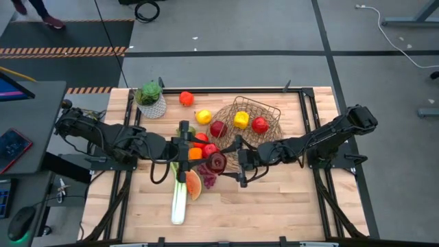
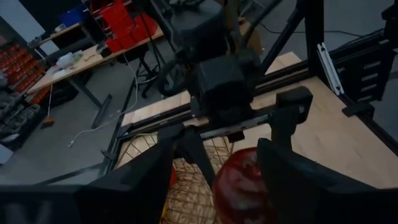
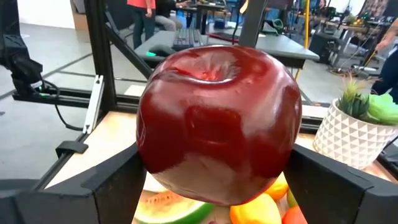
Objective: Build produce basket
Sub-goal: Put the red apple into the gold wire basket
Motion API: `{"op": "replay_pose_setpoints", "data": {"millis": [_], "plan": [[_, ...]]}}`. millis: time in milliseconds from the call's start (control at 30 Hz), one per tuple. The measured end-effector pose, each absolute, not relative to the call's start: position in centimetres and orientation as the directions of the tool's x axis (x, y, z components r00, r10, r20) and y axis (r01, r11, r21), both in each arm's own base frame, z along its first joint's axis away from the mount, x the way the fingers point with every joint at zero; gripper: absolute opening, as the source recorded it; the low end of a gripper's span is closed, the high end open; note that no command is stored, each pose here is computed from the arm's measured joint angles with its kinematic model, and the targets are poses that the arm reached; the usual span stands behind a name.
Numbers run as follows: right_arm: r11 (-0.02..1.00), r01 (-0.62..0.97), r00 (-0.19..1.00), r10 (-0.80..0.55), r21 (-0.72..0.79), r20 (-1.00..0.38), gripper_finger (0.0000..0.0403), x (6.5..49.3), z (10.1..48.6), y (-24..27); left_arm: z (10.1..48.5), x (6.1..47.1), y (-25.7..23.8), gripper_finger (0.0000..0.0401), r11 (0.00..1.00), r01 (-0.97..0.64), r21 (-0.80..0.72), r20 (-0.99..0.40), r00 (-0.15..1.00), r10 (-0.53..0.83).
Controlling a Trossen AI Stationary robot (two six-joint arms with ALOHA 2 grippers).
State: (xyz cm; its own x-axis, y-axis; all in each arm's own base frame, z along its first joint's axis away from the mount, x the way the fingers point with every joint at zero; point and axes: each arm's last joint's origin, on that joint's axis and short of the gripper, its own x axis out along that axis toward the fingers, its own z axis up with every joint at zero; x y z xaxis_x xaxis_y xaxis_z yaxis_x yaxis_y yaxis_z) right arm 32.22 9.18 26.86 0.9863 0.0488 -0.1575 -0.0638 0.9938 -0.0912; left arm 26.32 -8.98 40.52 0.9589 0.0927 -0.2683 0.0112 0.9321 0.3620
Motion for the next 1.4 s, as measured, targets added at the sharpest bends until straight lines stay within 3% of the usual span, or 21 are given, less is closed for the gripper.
{"op": "replay_pose_setpoints", "data": {"millis": [1200, 1400], "plan": [[0.994, -0.063, 0.985, 0.048, -0.086, -0.168, 0.0356, 32.2, 26.7, 9.1, 40.3, 26.3, -9.0, 0.0231, 0.932, 0.017, 0.362, -0.286, 0.954, 0.094], [0.995, -0.064, 0.981, 0.048, -0.08, -0.186, 0.0356, 32.2, 26.6, 9.1, 39.4, 25.9, -9.1, 0.0231, 0.943, 0.093, 0.321, -0.382, 0.924, 0.039]]}}
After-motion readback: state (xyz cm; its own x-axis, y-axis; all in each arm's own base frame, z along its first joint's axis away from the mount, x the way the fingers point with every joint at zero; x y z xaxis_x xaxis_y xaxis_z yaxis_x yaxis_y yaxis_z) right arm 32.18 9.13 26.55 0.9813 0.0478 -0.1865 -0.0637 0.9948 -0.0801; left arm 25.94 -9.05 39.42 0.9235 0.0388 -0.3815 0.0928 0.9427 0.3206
